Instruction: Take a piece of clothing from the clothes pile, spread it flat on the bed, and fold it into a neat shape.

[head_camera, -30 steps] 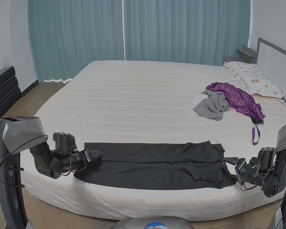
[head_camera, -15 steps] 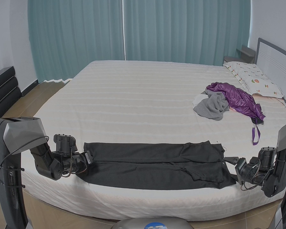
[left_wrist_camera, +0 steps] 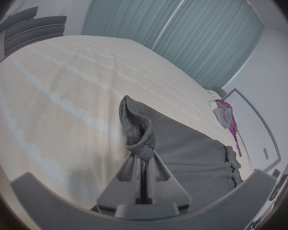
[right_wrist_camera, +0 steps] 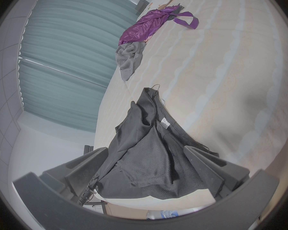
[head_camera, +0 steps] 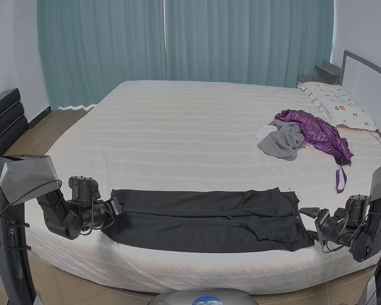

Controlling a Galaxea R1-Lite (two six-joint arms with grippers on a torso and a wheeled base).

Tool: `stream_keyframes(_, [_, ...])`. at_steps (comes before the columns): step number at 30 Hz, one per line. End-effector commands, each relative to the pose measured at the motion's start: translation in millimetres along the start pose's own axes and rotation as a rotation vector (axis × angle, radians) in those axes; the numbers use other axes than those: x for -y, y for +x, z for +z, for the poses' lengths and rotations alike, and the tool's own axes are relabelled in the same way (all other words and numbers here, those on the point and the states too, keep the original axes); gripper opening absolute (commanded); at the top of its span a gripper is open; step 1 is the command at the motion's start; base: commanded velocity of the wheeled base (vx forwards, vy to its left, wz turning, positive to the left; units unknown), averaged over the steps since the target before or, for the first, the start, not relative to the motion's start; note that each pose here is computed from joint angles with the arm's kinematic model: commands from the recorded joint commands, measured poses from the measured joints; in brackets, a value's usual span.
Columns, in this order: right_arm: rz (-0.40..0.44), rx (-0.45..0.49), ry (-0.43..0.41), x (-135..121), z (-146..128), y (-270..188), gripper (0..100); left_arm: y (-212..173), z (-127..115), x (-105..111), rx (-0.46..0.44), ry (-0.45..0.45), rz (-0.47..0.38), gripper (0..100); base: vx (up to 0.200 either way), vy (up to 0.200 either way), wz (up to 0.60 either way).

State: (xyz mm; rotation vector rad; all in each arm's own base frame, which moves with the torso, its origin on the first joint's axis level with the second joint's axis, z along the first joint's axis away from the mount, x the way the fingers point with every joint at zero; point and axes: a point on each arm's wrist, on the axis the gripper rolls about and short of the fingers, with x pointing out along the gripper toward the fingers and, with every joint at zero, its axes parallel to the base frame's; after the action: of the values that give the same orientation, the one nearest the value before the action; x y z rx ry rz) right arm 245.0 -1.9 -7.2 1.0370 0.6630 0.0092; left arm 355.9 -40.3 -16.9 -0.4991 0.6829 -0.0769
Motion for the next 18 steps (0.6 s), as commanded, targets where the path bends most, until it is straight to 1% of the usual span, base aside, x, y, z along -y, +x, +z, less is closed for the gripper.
stream_keyframes(1, [0.011, 0.016, -0.002, -0.7, 2.9, -0.7, 100, -4.5, 3.4, 3.6, 0.014, -0.011, -0.005, 0, 0.000, 0.000, 0.00])
stream_keyframes(15, [0.009, 0.016, -0.002, -0.3, 3.0, -1.1, 100, -2.7, 2.5, 4.0, 0.012, -0.019, -0.005, 0, 0.000, 0.000, 0.00])
stream_keyframes(18, [0.011, 0.013, -0.002, -0.7, 2.3, -0.8, 100, -2.1, 2.9, 4.1, 0.014, -0.019, -0.006, 0, -0.200, 0.000, 0.00])
